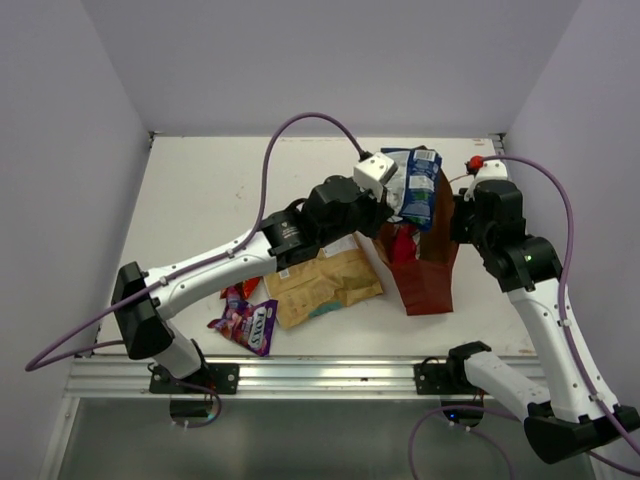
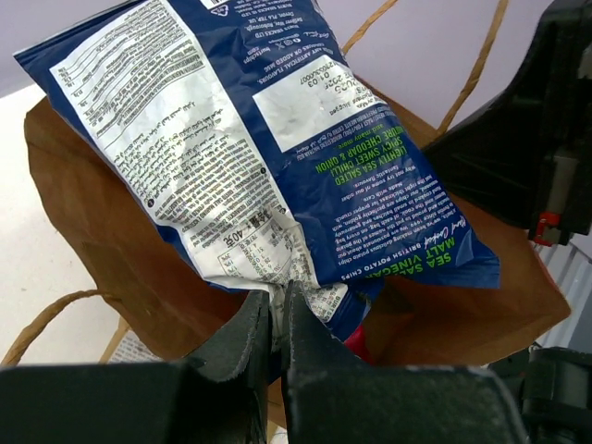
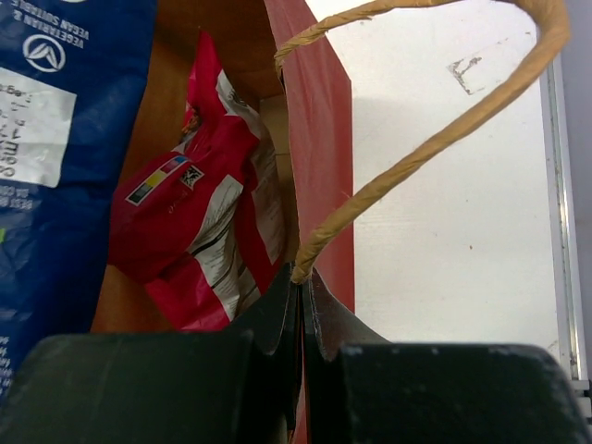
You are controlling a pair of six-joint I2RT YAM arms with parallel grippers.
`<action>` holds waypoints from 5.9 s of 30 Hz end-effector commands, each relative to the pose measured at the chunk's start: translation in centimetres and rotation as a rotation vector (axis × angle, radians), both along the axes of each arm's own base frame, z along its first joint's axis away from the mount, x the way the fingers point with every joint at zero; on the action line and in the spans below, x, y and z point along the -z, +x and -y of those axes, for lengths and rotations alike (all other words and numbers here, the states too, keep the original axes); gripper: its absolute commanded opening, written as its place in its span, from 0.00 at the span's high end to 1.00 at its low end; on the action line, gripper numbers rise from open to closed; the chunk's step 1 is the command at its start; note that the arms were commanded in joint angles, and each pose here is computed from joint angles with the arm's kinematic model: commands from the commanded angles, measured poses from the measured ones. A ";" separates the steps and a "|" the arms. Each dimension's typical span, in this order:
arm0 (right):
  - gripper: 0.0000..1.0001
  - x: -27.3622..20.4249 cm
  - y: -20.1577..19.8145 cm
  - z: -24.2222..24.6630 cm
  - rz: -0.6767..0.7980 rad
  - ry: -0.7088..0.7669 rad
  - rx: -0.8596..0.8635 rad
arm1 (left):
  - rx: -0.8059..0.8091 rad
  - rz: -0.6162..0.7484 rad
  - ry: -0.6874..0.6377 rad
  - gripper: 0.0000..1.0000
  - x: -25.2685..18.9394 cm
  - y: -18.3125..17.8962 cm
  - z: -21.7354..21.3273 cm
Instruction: Place the snacks into the paper bag
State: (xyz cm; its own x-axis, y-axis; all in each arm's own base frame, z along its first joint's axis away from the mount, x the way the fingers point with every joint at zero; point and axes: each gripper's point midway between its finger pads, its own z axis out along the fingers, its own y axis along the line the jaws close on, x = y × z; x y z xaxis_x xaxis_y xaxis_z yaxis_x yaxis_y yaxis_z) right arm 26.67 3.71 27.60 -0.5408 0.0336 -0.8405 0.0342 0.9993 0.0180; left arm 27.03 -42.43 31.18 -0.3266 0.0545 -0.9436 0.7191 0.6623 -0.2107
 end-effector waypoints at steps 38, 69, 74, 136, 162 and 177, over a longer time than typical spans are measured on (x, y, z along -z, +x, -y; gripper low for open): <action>1.00 -1.6 -0.1 -0.6 0.051 0.024 -0.037 | -1.001 -0.357 0.421 0.00 17.8 -5.2 -26.4; 1.00 -1.8 -0.6 -0.8 0.065 0.037 -0.052 | -1.050 -0.418 0.463 0.41 27.9 -1.4 -32.1; 1.00 -1.6 -0.4 -0.8 0.060 0.035 -0.056 | -1.065 -0.382 0.475 0.88 27.4 -0.4 -32.0; 1.00 -0.6 0.4 -1.2 0.019 0.026 -0.066 | -0.037 0.002 -0.106 1.00 -4.4 -2.7 1.7; 1.00 -0.4 0.5 -1.4 0.010 0.029 -0.077 | -0.896 -0.235 0.043 0.00 10.9 -4.5 -21.6; 1.00 -0.9 -0.1 -1.8 0.028 0.049 -0.098 | -1.097 -0.494 0.423 0.00 24.8 -10.3 -27.3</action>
State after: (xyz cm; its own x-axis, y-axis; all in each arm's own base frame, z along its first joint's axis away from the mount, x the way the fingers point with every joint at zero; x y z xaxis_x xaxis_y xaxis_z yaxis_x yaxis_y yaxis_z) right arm 26.61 5.11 27.50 -0.5507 0.0297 -0.8342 -0.0342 0.9977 0.0581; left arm 17.70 -16.40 6.95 -0.7201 -0.1074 -0.6855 -0.2572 0.9589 0.1199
